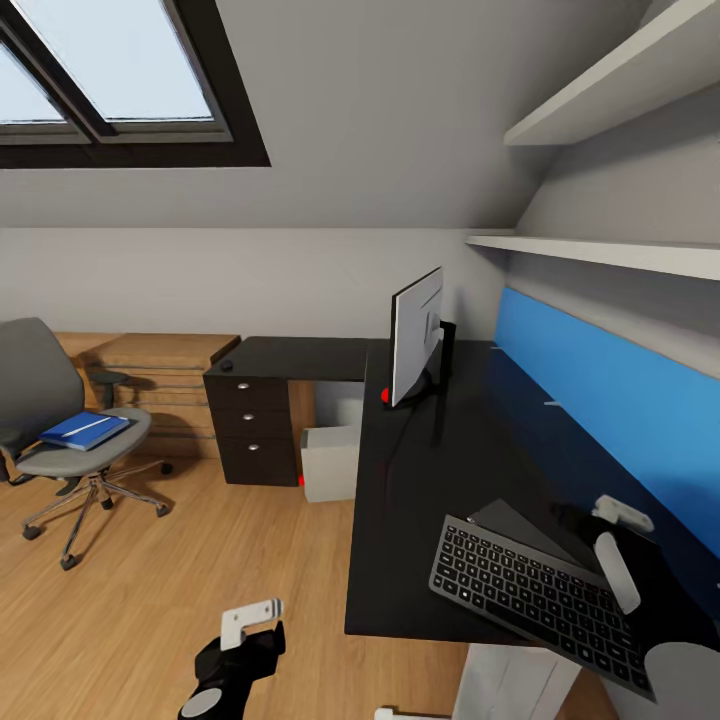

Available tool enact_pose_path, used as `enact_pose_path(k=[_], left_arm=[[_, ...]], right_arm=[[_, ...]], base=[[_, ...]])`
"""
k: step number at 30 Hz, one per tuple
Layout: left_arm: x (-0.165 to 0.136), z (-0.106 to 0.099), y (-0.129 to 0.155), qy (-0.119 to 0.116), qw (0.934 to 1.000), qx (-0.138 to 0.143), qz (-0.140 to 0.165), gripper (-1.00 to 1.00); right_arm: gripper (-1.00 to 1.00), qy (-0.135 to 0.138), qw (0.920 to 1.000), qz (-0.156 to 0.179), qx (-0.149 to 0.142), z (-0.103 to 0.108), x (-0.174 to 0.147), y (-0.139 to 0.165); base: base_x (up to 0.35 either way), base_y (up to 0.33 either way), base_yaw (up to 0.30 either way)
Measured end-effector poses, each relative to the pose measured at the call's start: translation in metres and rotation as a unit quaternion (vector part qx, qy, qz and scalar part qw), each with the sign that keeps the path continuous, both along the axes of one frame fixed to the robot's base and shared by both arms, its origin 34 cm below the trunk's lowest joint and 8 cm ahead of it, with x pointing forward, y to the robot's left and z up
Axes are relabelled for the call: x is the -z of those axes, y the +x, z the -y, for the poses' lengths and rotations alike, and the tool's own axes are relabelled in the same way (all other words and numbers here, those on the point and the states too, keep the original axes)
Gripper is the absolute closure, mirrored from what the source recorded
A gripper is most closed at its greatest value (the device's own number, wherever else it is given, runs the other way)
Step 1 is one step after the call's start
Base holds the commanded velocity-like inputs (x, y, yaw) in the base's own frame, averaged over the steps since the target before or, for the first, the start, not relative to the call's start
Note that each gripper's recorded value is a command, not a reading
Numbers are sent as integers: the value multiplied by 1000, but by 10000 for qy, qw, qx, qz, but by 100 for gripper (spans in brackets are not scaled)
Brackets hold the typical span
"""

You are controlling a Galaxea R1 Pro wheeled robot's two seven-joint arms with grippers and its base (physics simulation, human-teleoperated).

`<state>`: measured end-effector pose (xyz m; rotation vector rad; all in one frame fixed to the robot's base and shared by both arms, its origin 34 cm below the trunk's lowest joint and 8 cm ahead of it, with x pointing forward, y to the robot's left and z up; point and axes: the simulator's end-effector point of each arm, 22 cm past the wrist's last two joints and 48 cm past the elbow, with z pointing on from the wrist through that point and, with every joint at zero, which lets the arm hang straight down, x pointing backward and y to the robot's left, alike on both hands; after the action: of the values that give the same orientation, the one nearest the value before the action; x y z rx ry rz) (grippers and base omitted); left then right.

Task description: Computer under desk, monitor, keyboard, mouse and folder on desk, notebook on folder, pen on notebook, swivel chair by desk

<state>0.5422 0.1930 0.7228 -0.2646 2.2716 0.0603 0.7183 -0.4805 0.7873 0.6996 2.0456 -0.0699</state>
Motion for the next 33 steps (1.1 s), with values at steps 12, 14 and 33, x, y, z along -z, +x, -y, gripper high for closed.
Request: enact_pose_path(k=[12, 14, 33], left_arm=[[1, -1, 0, 7, 10000, -3, -13, -100], [1, -1, 0, 9, 10000, -2, -13, -100], [1, -1, 0, 17, 10000, -4, -9, -100]], right_arm=[[-100, -6, 10000, -24, -13, 0, 3, -6], [-100, -3, 10000, -25, -13, 0, 3, -6], [-100, 211, 9990, -387, -19, -2, 25, -18]], base=[[-74, 0, 0], [-290, 0, 0], [-44, 0, 0]])
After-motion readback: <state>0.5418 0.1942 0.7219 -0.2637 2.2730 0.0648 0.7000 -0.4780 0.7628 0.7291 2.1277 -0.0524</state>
